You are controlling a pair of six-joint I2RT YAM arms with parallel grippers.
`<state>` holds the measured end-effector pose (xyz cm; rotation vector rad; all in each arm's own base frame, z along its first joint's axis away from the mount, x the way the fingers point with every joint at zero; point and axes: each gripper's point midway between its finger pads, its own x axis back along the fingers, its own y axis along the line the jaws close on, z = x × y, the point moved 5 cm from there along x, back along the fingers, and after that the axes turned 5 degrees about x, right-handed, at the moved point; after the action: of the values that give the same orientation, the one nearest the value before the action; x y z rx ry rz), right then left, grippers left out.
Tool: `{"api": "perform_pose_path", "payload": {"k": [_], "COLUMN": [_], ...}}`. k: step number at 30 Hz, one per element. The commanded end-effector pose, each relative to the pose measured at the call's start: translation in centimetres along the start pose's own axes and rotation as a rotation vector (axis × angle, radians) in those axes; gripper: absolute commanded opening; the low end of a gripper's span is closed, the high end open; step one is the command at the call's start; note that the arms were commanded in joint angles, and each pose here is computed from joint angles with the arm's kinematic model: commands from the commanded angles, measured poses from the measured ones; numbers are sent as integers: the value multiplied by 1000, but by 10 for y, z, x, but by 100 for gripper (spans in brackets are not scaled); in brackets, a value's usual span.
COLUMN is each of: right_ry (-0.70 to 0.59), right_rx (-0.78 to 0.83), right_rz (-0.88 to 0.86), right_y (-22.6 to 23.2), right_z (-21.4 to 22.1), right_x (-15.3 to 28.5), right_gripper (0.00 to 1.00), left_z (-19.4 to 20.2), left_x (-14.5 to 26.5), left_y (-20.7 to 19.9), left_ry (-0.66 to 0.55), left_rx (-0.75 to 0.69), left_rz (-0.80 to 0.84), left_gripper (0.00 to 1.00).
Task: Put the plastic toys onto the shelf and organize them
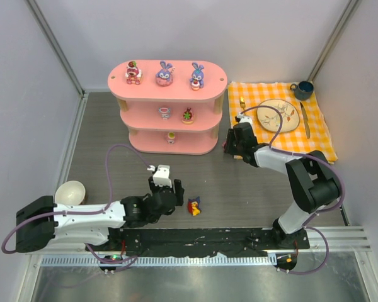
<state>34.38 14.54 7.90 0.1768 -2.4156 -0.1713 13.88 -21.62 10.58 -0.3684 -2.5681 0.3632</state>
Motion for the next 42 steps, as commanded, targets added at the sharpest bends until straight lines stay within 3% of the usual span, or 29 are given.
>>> {"api": "perform_pose_path", "payload": {"k": [1, 25, 42], "right_ry": [-26, -59, 58], "right_rx": [10, 10, 28], "right_rz": [36, 81, 84], "right_y": [4, 6, -6], "right_z": [-22, -48, 0], "right_x": [-8, -28, -34], "right_gripper": [39, 42, 38], "left_z": [-11, -11, -11], "left_x": [2, 7, 8], "left_y": [1, 14, 18], "left_ry": [-52, -67, -72], "left_rx": [23, 31, 37], "left_rz": [-20, -42, -58], "left_gripper": [68, 69, 73]}}
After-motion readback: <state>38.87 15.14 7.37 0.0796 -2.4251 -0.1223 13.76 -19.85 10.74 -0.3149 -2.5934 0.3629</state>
